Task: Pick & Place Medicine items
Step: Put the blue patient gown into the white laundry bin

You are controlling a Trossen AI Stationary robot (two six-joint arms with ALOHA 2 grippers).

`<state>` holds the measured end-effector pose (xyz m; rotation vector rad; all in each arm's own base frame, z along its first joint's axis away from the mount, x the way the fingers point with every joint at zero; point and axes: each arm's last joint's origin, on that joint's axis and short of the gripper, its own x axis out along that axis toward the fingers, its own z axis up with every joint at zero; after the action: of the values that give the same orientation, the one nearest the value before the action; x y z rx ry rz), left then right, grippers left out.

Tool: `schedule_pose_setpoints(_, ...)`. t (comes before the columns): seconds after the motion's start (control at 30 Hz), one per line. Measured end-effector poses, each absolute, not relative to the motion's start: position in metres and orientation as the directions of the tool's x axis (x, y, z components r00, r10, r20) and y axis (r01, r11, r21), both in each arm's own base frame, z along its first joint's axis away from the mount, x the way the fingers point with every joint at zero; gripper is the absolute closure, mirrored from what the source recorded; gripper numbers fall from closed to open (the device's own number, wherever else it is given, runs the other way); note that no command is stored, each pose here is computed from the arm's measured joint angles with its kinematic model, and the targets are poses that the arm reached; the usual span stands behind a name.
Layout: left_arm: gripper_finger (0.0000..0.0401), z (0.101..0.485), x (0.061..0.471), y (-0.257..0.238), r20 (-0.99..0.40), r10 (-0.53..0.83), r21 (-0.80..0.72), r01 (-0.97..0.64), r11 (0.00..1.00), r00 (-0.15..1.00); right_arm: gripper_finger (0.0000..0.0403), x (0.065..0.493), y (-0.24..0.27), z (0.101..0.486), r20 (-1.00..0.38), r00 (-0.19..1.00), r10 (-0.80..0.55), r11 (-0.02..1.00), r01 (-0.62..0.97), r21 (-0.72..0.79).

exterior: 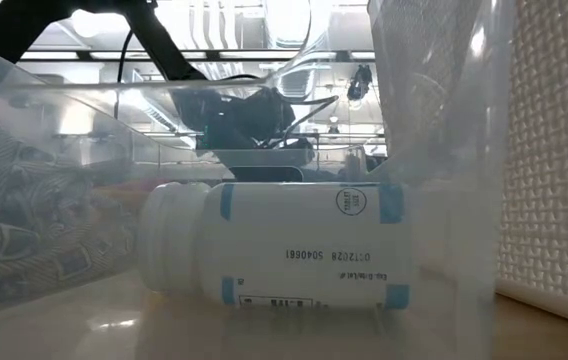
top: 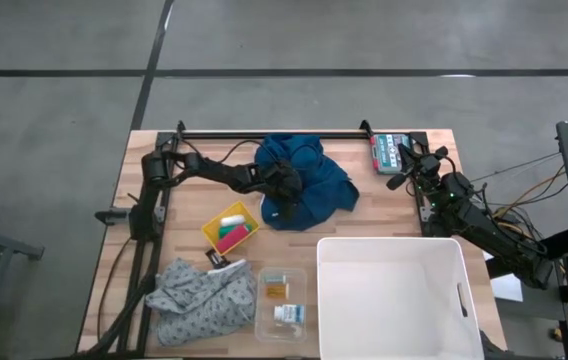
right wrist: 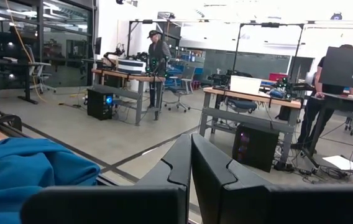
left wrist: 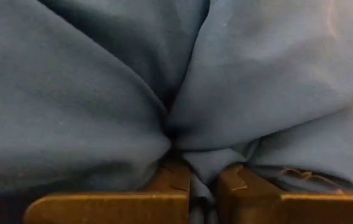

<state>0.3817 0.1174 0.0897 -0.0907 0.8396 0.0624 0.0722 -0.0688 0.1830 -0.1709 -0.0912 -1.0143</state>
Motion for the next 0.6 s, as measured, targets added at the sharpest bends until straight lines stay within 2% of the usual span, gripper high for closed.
schedule_pose_setpoints(0.27, 0.0382, 0.113, 0.371, 0.114, -0.772, 0.015, -0.039, -0.071, 0.997, 0.636, 0.0394, 0.072, -0.069, 0.183, 0.155, 0.526, -0.836, 0.517, 0.85, -0.1)
schedule_pose_setpoints(0.6, 0.0383, 0.155, 0.361, 0.115, -0.748, 0.163, 0.115, -0.117, 0.986, 0.644, 0.0394, 0.072, -0.069, 0.183, 0.155, 0.526, -0.836, 0.516, 0.851, -0.1)
